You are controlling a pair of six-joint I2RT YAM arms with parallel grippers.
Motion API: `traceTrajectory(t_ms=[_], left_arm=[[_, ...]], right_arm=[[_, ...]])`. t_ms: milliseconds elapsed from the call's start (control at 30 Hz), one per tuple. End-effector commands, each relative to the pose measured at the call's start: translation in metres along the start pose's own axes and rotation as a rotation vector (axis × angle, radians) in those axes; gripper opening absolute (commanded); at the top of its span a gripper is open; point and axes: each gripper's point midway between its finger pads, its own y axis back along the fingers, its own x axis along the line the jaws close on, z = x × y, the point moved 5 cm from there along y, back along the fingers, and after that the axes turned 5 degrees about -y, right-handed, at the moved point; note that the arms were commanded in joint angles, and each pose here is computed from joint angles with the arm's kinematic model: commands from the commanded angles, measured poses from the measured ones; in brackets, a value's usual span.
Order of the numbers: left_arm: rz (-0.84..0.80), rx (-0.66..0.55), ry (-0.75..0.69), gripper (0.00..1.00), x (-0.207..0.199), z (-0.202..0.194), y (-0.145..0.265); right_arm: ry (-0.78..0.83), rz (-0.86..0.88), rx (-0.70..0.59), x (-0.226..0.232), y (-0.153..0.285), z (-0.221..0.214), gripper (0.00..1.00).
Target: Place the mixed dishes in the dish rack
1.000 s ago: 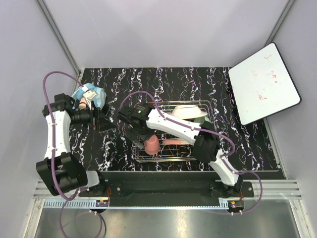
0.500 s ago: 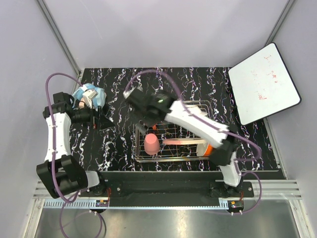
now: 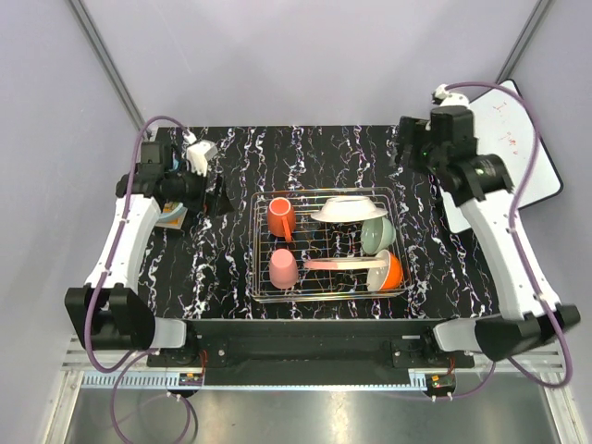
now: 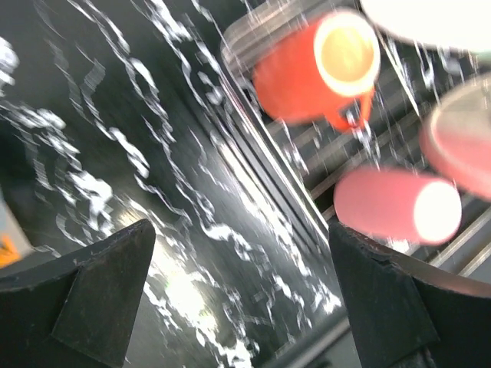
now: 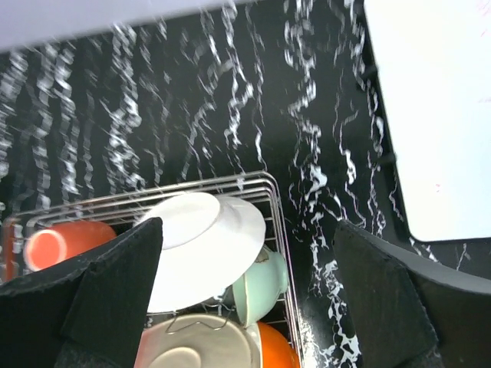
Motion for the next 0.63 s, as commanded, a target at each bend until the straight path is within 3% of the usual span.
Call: traceTrajectory(t_ms=[0,133,467,600], left_arm=[[0.171,-0.133,0.011,0.99,0.02,0.039,0.008],[0.247,-0.169,0.052,0.99,0.027,0.046,0.013],[0.17,-0.179,0.106,0.99,0.017,0.038,0.003],[0.244,-0.197,0.1,0.99,0.023,0.038,0.009]], right_arm=[[-0.032,-0.017,0.08,-0.012,-0.045,-0.021,1.0],[-0.036,-0.028,0.086,-0.024,-0.059,-0.032,1.0],[-0.063,-0.003,0.044,-0.022,-0.062,-0.032,1.0],[-0.053,0.009,0.044,-0.023,-0.059,-0.037,1.0]])
